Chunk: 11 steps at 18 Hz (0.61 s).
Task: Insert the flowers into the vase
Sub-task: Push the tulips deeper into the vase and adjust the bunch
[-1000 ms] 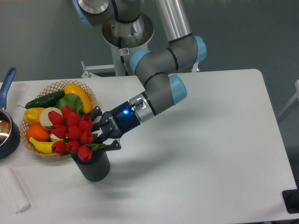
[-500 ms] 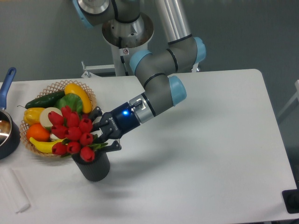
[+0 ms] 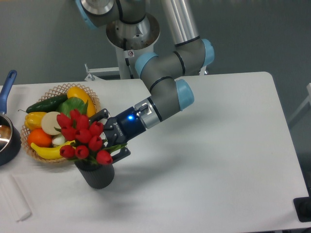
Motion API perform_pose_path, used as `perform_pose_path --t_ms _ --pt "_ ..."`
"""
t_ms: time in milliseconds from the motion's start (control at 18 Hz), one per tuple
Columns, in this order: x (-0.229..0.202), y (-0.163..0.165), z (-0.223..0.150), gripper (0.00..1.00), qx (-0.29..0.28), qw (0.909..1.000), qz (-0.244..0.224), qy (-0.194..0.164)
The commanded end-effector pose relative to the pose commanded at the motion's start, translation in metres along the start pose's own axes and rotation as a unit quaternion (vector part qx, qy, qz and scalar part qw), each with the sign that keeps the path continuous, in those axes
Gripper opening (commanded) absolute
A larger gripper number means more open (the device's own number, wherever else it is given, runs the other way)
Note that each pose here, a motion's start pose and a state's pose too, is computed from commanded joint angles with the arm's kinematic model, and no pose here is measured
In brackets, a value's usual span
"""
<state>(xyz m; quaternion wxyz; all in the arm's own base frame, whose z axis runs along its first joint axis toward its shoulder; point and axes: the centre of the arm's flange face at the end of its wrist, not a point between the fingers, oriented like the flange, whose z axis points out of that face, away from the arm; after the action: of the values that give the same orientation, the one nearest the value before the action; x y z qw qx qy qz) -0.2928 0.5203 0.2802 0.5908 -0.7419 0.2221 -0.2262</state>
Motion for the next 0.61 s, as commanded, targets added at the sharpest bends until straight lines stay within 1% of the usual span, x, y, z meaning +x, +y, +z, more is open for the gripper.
perform_pose_path --t_ms 56,222,278,444,500,611 --pt "0.0003 -0.001 -0.0002 1.0 0.001 1.0 0.001 0.0" --pt "0.001 -0.0025 -0.0014 1.0 0.0 1.0 0.002 -0.001" --pt "0.0009 -0.0027 -0.0019 1.0 -0.01 0.9999 0.006 -0.003" --pt "0.0023 -0.0011 -0.0058 1.0 -0.093 0.9952 0.027 -0.015" --pt "0.0029 -0.0031 -0.0074 1.0 -0.107 0.9935 0.034 -0.019" --pt "0.0037 -0.0087 -0.0098 1.0 -0.112 0.9928 0.038 -0.023"
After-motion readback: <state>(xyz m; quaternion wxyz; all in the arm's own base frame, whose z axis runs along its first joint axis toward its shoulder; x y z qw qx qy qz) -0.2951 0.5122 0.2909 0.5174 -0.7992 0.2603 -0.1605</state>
